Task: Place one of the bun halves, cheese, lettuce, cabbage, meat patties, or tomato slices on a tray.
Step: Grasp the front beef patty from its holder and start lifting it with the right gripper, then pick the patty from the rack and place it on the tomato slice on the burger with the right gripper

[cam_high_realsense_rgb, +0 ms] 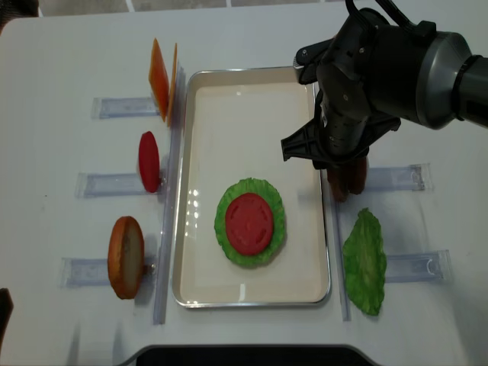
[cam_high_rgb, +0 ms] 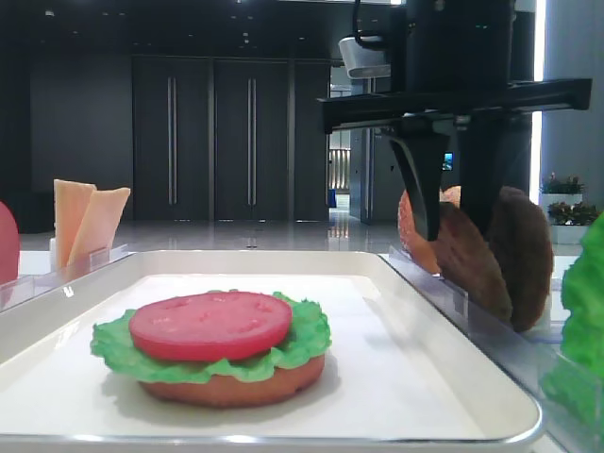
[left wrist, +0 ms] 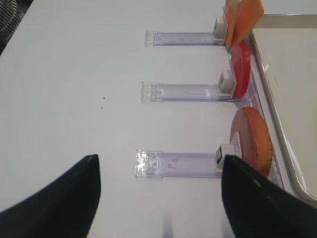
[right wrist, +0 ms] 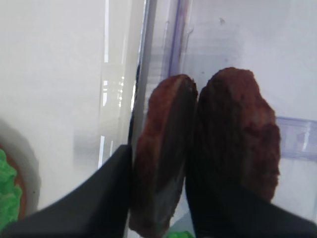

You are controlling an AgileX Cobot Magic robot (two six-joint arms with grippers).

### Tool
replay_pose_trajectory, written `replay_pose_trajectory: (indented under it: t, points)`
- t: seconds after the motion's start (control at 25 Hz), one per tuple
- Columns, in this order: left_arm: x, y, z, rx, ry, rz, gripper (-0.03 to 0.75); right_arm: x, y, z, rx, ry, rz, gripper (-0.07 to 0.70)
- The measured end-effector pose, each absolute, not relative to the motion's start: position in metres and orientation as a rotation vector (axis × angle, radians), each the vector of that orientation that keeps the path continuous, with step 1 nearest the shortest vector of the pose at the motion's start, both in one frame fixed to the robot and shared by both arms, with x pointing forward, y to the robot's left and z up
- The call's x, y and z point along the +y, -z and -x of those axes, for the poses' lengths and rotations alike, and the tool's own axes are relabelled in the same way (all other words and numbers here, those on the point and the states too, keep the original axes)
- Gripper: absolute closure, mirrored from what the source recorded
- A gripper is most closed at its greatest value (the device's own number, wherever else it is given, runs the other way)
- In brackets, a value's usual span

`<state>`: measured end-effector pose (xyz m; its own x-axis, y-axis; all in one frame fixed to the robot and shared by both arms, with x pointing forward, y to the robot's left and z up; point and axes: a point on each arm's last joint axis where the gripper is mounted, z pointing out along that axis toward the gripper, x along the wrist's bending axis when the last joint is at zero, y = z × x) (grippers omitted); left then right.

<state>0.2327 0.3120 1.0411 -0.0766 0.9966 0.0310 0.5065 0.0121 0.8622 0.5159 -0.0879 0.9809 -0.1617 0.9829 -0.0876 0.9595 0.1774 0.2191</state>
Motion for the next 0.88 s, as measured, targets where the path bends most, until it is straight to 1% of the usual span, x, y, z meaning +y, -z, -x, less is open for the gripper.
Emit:
replay_pose_trajectory:
  t: [0.16,0.24,0.88]
  points:
    - [0.3120,-1.0411,-0.2327,1.653,-0.979,-1.558,0.136,-0.0879,-0.9809,-0.5160,2.241,-0.166,-1.882,0.460]
    - [0.3120,-1.0411,-0.2327,1.653,-0.979,-1.558,0.136,-0.0881,-0.9810,-0.5163,2.240,-0.166,-1.876,0.479]
    - [0.3120,-1.0411,-0.2327,1.653,-0.979,-1.558,0.136,-0.0866,-0.9900,-0.5189,2.233,-0.178,-1.872,0.509]
